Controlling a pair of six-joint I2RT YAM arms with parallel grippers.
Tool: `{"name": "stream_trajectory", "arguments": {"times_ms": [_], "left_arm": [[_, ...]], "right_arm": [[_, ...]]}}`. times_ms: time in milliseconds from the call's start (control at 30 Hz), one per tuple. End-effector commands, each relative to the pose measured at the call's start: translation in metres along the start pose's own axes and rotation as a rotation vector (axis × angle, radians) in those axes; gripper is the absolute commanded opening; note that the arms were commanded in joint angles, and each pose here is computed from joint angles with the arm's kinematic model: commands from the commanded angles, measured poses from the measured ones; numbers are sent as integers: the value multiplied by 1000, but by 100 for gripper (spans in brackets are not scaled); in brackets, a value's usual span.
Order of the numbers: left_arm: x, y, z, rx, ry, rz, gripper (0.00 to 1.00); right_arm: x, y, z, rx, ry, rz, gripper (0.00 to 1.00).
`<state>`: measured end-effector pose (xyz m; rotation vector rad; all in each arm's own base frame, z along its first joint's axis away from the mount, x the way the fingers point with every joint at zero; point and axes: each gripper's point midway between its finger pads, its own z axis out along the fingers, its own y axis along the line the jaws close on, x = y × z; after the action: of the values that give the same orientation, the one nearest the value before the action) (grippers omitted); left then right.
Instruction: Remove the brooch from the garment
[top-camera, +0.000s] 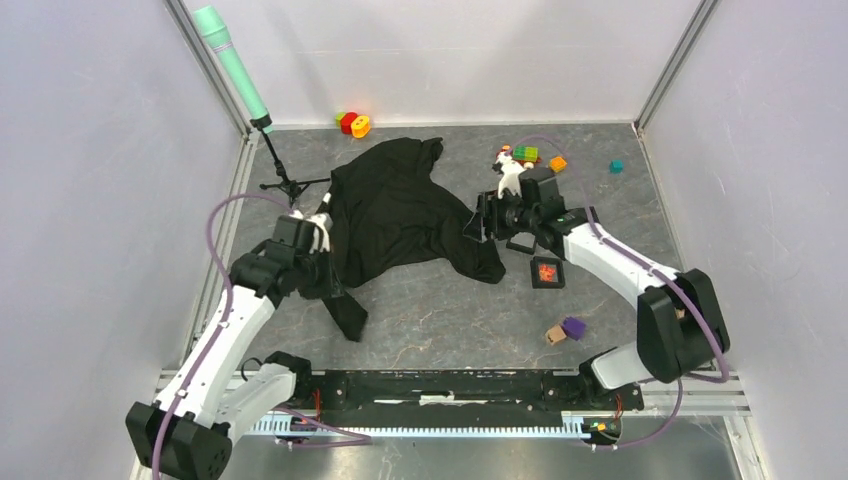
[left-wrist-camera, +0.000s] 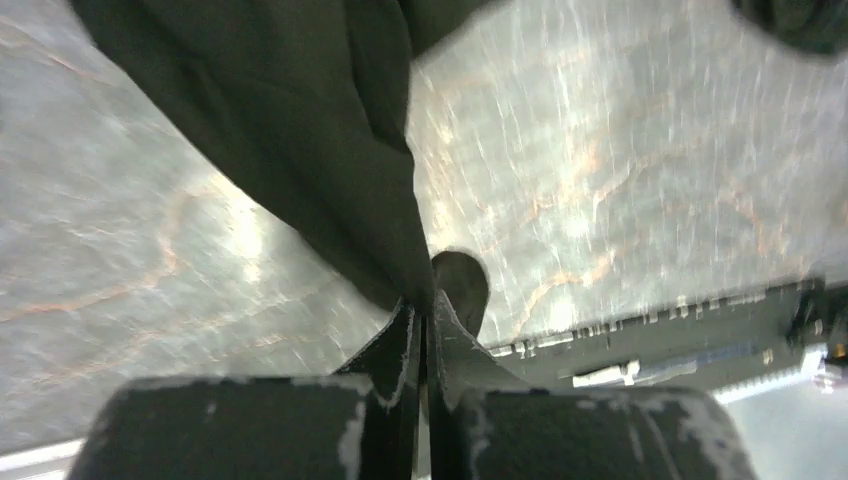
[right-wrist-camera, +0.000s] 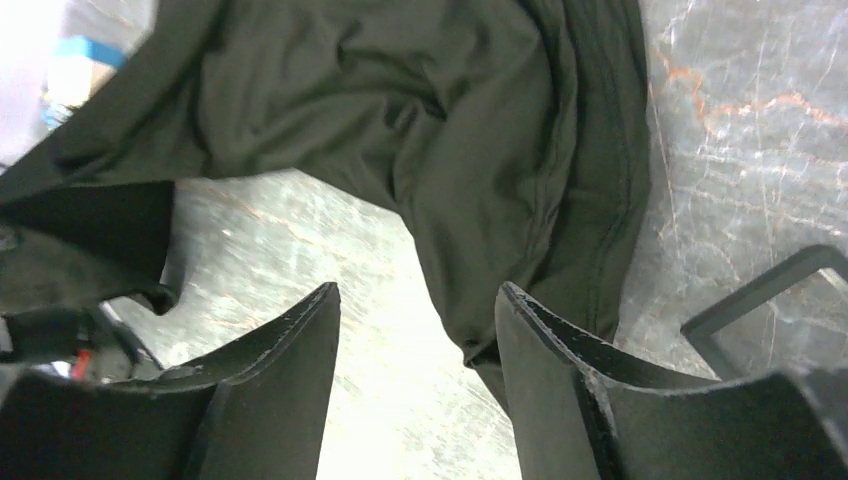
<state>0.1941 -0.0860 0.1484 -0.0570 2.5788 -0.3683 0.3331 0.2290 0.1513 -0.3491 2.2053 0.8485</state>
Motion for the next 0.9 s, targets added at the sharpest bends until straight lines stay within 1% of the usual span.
{"name": "stream_trajectory", "arguments": {"times_ms": [0, 100, 200, 267, 333, 367, 400, 433, 500, 533, 567, 633, 667, 767, 867], "left_arm": [[35, -41, -5, 166, 125, -35, 2], [66, -51, -5, 174, 238, 8, 2], [89, -62, -15, 210, 294, 40, 2], [95, -64, -27, 225, 296, 58, 2], [93, -55, -44, 191, 267, 68, 2], [89, -46, -50, 142, 241, 72, 2], [83, -39, -57, 103, 208, 72, 10], [76, -33, -60, 68, 177, 78, 24], [67, -28, -62, 34, 140, 90, 57], [60, -25, -60, 5, 110, 93, 69], [51, -24, -58, -15, 77, 94, 77], [29, -17, -53, -69, -29, 91, 88], [18, -13, -49, -97, -84, 86, 90], [-9, -26, -38, -24, -134, 14, 91], [-37, -24, -23, -18, -238, -60, 90]], "right_arm": [[-25, 14, 9, 94, -39, -178, 64], [-26, 39, 31, 98, -21, -236, 68], [-21, 56, 60, 101, 8, -273, 70], [-17, 65, 80, 115, 21, -298, 70], [-15, 73, 100, 129, 29, -323, 70], [-19, 77, 108, 145, 19, -332, 70], [-21, 77, 117, 165, 12, -337, 70], [-21, 75, 127, 188, 6, -338, 70], [-28, 72, 143, 234, -15, -338, 70], [-33, 71, 150, 245, -27, -333, 71], [-34, 70, 159, 254, -31, -331, 71], [-35, 68, 173, 273, -42, -331, 71], [-34, 65, 181, 287, -44, -334, 70], [-35, 65, 203, 309, -64, -348, 67], [-32, 65, 224, 313, -65, -358, 65]]}}
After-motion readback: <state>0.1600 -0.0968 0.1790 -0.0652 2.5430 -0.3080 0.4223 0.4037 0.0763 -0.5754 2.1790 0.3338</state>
